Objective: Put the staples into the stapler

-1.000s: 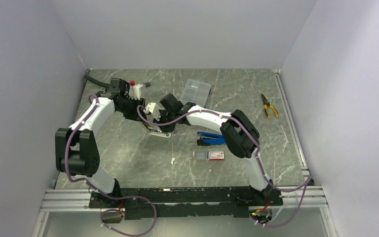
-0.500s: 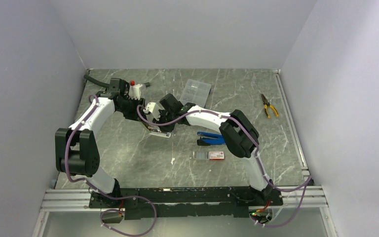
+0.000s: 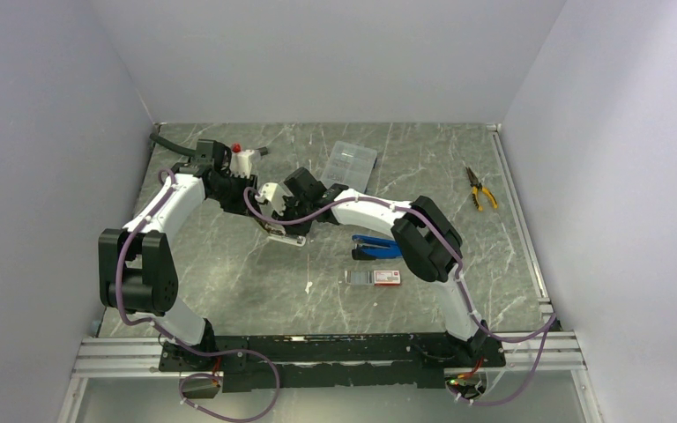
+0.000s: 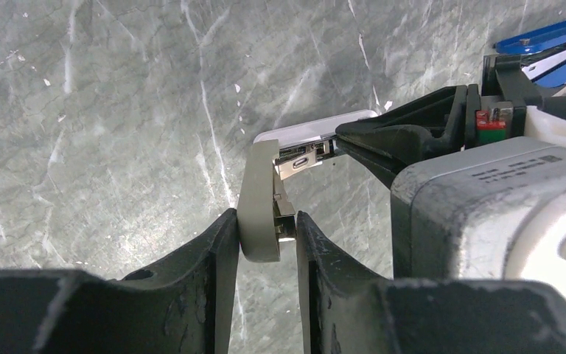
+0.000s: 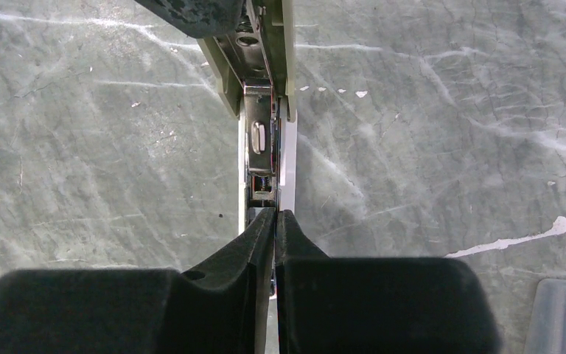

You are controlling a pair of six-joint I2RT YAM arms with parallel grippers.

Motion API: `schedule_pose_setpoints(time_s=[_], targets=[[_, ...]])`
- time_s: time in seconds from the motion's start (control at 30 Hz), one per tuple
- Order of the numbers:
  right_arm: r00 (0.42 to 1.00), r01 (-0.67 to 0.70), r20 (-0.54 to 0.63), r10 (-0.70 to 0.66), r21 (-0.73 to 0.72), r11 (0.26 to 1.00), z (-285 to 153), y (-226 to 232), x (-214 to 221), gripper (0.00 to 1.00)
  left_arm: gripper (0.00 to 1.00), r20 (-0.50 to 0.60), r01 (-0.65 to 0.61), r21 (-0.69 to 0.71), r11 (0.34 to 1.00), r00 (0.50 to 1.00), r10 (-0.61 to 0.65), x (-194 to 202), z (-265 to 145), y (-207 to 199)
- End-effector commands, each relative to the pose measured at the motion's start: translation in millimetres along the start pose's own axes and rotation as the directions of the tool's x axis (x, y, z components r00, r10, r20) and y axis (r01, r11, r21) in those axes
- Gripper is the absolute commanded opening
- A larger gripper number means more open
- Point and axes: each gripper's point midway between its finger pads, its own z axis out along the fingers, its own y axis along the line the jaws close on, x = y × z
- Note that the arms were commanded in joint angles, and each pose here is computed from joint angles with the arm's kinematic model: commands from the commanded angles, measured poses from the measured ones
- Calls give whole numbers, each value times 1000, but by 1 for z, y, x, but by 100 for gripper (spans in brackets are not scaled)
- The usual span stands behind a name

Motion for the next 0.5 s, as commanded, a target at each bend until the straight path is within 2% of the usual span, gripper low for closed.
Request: schedule_pose_setpoints(time_s=[0.0,0.47], targets=[[999,3,49,-3,5,1000,-1,-5,-18,9,34,19,-13,35,999,1000,13,-3,0,-5],[998,-17,66,16,11,1000,-3,-11,-28,6,30,15,-13,38,999,1000,12,-2,1,-5]])
